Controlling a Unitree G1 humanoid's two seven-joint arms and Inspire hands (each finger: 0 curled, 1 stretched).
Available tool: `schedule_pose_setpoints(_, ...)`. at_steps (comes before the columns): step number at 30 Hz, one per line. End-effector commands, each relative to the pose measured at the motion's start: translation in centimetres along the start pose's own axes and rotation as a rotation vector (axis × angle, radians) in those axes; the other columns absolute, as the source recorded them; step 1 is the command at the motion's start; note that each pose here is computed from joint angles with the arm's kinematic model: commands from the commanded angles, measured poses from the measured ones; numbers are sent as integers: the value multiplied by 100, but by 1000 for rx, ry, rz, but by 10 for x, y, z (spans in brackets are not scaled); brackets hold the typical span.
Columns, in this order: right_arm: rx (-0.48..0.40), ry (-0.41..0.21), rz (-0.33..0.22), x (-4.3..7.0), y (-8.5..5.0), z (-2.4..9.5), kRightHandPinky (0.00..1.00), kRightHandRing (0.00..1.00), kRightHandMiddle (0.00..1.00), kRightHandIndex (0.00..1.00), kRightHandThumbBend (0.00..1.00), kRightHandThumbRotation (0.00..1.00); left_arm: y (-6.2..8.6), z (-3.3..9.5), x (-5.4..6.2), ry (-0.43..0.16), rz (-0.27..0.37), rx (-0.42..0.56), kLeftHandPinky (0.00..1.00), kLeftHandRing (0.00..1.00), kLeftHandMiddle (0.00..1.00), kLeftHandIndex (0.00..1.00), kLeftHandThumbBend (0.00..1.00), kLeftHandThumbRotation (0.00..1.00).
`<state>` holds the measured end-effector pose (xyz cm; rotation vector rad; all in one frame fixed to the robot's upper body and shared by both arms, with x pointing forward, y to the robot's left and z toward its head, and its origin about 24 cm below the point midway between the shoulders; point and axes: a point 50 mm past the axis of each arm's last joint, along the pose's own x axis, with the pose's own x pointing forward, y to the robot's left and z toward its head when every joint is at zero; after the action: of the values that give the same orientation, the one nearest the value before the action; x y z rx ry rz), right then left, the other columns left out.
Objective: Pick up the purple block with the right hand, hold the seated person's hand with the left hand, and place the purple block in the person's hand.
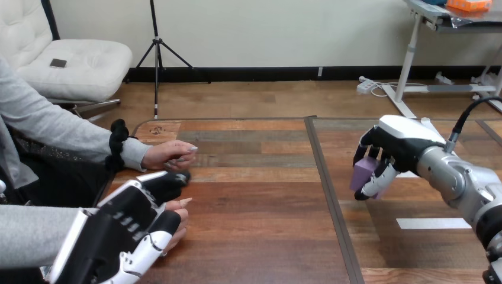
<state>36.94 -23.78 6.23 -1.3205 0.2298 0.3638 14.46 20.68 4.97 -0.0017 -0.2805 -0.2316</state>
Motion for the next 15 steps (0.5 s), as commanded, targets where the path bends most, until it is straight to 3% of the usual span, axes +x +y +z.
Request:
schedule_pose_setpoints(1, -74, -100, -143, 2, -58, 24, 33, 41, 46, 45, 78, 0, 11, 11, 14, -82, -2, 107, 68, 78, 76, 67, 63, 39)
schedule_pose_setpoints(10, -78, -124, -156, 0, -63, 26, 31, 39, 45, 45, 77, 0, 24, 21, 20, -84, 6, 245, 55, 72, 72, 66, 65, 42)
schedule_pose_setpoints(15, -74, -130, -156, 0, -65, 26, 31, 39, 45, 45, 77, 0, 32, 26, 22, -79, 17, 308, 52, 71, 72, 66, 65, 38)
